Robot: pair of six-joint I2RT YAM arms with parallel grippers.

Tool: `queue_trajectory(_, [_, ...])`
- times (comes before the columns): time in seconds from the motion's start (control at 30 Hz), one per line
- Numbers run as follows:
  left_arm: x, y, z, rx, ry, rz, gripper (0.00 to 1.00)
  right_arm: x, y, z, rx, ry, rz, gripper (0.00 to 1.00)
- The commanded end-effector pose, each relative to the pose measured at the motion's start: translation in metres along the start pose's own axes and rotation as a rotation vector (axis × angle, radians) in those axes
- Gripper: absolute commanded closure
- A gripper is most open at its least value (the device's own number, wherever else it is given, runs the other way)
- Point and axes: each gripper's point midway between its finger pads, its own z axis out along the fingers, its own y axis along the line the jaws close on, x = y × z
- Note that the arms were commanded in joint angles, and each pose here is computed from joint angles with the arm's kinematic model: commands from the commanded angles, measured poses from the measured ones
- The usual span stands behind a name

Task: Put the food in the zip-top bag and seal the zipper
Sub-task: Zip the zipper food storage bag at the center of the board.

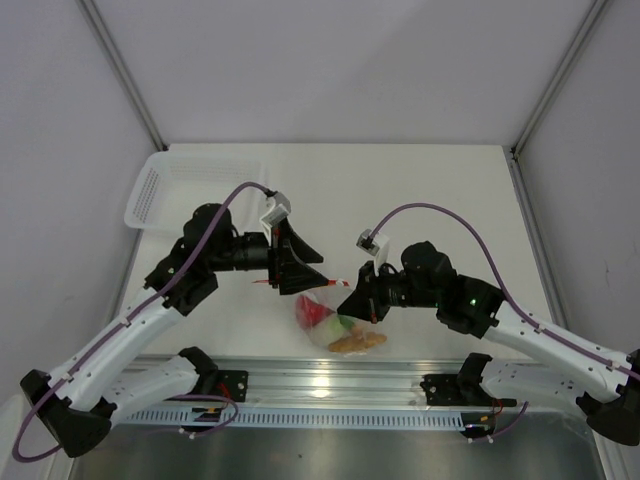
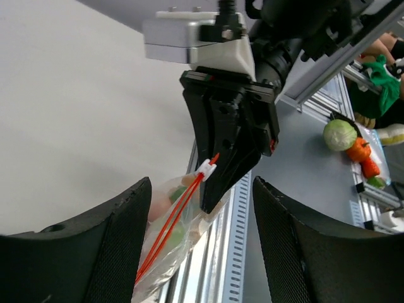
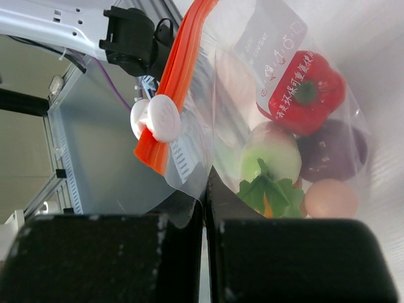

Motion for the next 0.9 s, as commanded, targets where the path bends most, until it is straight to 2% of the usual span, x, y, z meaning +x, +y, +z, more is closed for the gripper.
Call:
queue_trajectory(0.0, [-0.013,-0.023,-0.007,0.088,-0.081,0.269,0.33,-0.018,0.02,-0.007,-0.075,-0.054,-0.024,1.0])
queue_trajectory(0.1, [-0.017,-0.024,-0.009,0.094,-0.137,0.35,0.33,-0.015,0.018,-0.007,-0.074,-0.049,-0.023,1.0])
queue_trajectory(0.23, [0.0,-0.028,0.002,0.228,-0.061,0.385,0.38,-0.014,0.023,-0.006,-0.102,-0.042,-0.024,1.0])
queue_trajectory(0.4, [0.004,-0.03,0.007,0.304,-0.074,0.439,0.4,-0.014,0.03,-0.009,-0.134,-0.035,-0.036,1.0])
queue_trajectory(0.87, [0.007,-0.033,0.02,0.454,0.001,0.429,0.54,-0.012,0.029,-0.011,-0.131,-0.025,-0.053,1.0])
